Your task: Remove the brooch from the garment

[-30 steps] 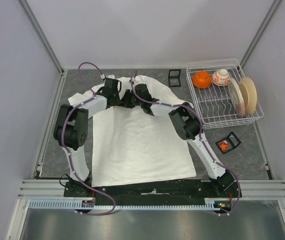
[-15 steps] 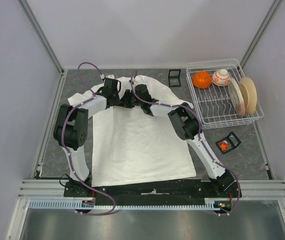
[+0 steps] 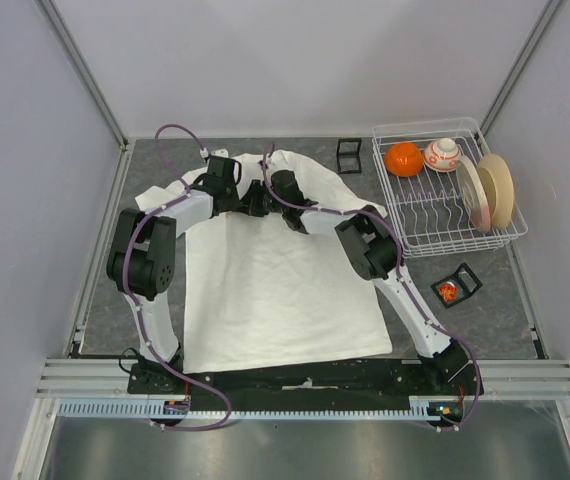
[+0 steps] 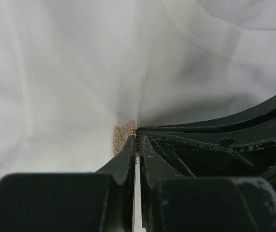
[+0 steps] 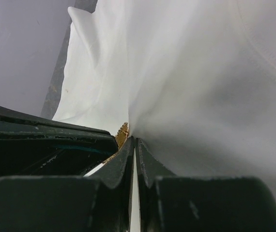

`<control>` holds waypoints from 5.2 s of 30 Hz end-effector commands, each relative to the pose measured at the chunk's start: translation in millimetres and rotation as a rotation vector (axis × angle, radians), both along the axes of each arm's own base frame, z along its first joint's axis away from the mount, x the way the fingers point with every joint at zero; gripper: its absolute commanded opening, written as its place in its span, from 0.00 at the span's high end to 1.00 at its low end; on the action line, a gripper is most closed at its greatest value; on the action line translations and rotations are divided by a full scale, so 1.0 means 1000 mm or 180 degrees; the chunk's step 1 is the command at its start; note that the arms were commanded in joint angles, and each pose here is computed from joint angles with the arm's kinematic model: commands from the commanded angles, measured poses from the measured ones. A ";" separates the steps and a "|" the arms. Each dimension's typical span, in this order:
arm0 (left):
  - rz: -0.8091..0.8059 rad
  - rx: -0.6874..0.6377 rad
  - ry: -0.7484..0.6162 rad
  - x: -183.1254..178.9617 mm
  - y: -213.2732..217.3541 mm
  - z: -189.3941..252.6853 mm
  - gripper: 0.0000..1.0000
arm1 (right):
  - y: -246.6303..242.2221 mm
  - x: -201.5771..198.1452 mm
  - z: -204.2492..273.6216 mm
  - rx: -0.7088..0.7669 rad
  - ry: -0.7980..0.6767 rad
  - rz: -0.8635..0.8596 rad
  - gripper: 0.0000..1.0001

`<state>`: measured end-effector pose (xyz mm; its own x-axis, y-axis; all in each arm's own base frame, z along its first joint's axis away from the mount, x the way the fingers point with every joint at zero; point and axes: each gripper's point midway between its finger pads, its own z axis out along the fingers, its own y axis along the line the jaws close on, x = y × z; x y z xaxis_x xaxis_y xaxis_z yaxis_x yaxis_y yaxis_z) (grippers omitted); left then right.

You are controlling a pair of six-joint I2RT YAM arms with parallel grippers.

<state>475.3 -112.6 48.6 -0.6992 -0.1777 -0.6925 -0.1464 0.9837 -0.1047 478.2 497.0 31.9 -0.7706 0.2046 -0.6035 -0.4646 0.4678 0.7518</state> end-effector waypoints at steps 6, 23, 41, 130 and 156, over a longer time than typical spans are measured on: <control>-0.0269 -0.0214 -0.0043 0.004 -0.022 0.002 0.98 | 0.032 -0.029 0.063 0.0669 -0.0303 0.0422 0.90; -0.0330 -0.0274 -0.0036 0.003 -0.028 0.004 0.98 | 0.032 -0.015 0.065 0.1024 0.0386 0.0167 0.95; -0.0237 -0.0083 -0.0158 0.006 -0.013 0.021 0.98 | -0.012 0.006 0.019 -0.0004 0.0125 -0.0463 0.84; -0.0408 -0.0352 -0.1005 0.045 -0.027 0.119 0.98 | -0.063 0.016 0.053 0.0390 -0.0006 -0.0419 0.52; -0.2764 -0.2212 -0.2035 -0.017 -0.115 0.134 0.98 | -0.180 0.059 0.141 0.0154 -0.1142 -0.0709 0.28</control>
